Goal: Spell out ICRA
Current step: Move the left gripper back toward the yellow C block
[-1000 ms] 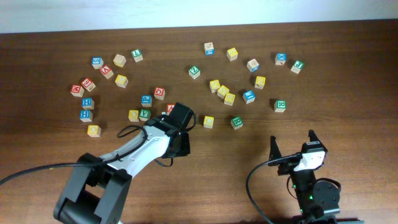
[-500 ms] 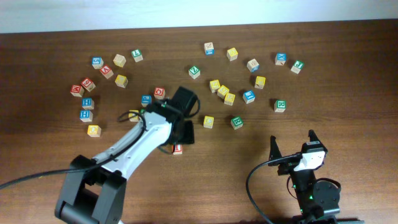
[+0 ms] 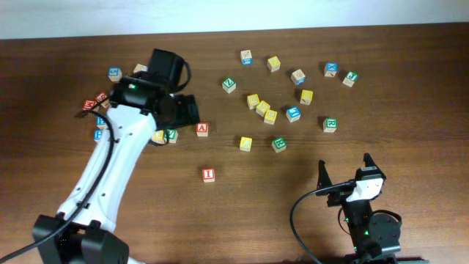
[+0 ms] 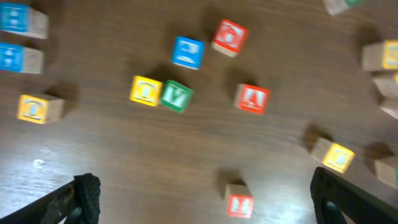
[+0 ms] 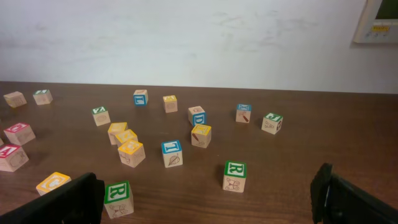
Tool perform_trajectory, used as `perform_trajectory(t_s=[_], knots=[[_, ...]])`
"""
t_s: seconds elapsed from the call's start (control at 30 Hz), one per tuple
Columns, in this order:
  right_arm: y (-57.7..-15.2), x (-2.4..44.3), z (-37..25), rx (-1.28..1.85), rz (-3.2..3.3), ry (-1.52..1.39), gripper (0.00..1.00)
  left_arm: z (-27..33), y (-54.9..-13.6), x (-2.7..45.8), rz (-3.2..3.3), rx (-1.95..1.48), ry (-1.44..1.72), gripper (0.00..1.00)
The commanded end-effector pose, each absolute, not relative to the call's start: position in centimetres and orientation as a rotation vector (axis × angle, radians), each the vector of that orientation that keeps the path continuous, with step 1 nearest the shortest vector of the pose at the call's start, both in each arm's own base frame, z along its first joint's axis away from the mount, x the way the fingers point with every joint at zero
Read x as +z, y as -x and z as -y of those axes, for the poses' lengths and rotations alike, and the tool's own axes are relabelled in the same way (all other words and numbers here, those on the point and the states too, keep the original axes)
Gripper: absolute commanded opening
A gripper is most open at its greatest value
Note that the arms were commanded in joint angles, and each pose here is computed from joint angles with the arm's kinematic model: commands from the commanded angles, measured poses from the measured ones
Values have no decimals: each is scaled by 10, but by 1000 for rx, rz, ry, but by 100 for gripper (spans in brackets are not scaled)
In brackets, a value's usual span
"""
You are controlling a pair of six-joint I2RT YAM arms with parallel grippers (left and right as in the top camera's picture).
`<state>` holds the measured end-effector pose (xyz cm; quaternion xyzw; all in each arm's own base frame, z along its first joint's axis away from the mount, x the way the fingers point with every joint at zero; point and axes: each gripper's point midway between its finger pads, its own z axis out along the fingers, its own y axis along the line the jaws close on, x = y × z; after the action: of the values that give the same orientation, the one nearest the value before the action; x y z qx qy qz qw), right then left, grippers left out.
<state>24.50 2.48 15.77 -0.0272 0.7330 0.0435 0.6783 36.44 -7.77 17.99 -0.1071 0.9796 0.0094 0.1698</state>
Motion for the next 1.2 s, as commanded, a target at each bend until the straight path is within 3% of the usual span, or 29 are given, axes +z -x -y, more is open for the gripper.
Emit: perform_trajectory(t_s=[0.0,0.33,1.17], knots=[[-245,155,-25,103,-1653,56,98,46,-366,173,-2777,103,395,99],[-245,155,-25,103,-1653,55,98,-10,-363,160,-2789,160,611,99],[-245,155,-25,103,-1653,55,98,-11,-363,138,-2791,161,612,99]])
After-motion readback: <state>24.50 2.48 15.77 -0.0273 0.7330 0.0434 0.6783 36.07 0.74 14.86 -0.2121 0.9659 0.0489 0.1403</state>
